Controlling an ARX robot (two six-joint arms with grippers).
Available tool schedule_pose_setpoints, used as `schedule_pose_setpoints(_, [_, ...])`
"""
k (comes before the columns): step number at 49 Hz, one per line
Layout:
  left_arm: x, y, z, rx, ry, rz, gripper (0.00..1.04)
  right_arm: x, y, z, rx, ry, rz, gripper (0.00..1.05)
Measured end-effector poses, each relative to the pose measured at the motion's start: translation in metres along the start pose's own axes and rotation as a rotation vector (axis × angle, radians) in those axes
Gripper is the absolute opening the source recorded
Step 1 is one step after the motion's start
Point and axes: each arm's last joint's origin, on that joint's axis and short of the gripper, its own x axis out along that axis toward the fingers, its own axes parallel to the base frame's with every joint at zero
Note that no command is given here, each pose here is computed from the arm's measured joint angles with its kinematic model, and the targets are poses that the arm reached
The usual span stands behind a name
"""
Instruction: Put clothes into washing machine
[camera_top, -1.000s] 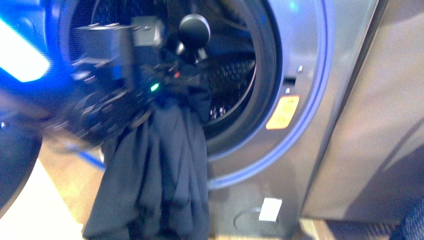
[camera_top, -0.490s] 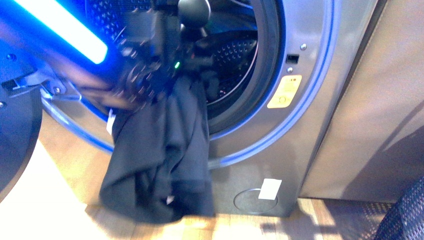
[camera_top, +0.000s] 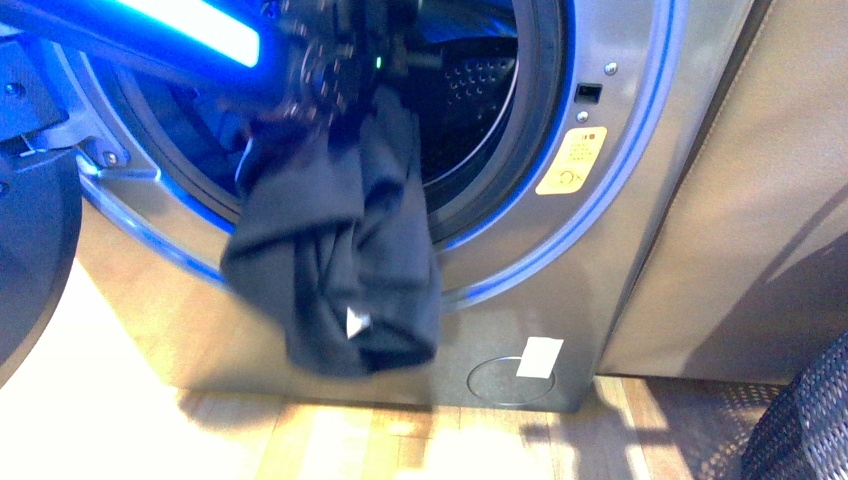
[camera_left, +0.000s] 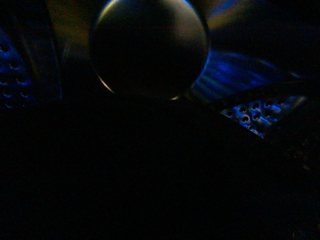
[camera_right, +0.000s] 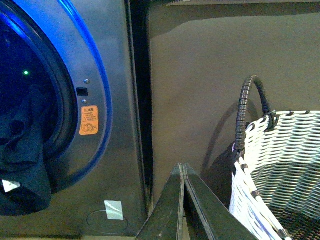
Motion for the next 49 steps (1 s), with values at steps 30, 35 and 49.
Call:
schedule_pose_setpoints(30, [0.003, 0.010, 0.023, 0.057, 0.018, 0.027, 0.26, 0.000, 0.000, 0.000, 0.000, 0.000, 0.000, 0.02])
schedule_pose_setpoints(35, [0.005, 0.008, 0.005, 0.051, 0.067, 0.005, 0.48, 0.000, 0.000, 0.000, 0.000, 0.000, 0.000, 0.02])
schedule_pose_setpoints(49, [-0.020, 0.011, -0.052, 0.042, 0.234, -0.025, 0.99, 0.000, 0.000, 0.000, 0.000, 0.001, 0.000, 0.02])
